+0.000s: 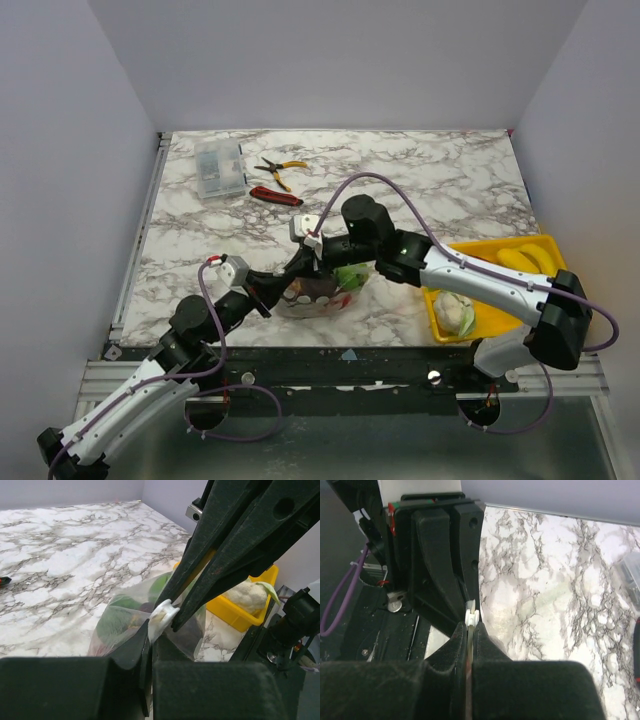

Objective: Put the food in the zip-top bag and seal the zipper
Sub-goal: Zip the zipper food storage bag at the center of the board.

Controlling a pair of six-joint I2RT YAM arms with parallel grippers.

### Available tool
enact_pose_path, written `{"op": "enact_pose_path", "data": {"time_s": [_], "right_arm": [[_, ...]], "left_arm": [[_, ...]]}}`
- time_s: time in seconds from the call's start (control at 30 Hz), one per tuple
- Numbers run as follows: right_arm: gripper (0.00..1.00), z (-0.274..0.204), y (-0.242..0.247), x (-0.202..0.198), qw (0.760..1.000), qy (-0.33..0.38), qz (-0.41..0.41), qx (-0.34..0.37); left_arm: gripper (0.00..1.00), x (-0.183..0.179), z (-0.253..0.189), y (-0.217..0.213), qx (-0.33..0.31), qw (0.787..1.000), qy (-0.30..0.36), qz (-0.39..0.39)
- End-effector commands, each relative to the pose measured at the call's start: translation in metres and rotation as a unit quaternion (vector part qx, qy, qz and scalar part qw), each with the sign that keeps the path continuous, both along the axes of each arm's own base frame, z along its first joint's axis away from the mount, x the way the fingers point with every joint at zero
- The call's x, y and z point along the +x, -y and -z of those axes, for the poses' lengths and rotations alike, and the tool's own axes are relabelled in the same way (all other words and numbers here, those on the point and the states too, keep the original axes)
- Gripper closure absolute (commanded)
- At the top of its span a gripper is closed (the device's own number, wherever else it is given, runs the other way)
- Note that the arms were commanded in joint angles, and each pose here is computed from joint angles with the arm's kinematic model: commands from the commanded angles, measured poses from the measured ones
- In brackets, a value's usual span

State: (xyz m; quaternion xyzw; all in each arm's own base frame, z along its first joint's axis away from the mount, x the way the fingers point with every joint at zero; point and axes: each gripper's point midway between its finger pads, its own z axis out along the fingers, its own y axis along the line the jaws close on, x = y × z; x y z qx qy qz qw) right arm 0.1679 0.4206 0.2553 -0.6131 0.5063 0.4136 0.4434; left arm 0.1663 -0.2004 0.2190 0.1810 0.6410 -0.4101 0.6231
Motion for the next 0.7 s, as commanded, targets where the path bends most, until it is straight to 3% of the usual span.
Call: {"op": "enact_pose_path", "data": {"time_s": [0.0,0.4,0.67], "right_arm": [[1.00,0.005,0.024,0.014,0.999,0.006,0.052,-0.002],[1.00,0.018,0.069,0.023,0.992,0.008,0.127,0.004],[1.00,0.029,0.112,0.030,0.985,0.020,0.173,-0.015]], "left_arm": [[1.00,0.000,-0.014,-0.007,-0.043,0.999,0.016,-0.018],[1.00,0.002,-0.017,-0.015,-0.049,0.998,0.017,-0.035],[1.00,0.019,-0.031,-0.049,-0.067,0.988,0.019,-0.137]]}}
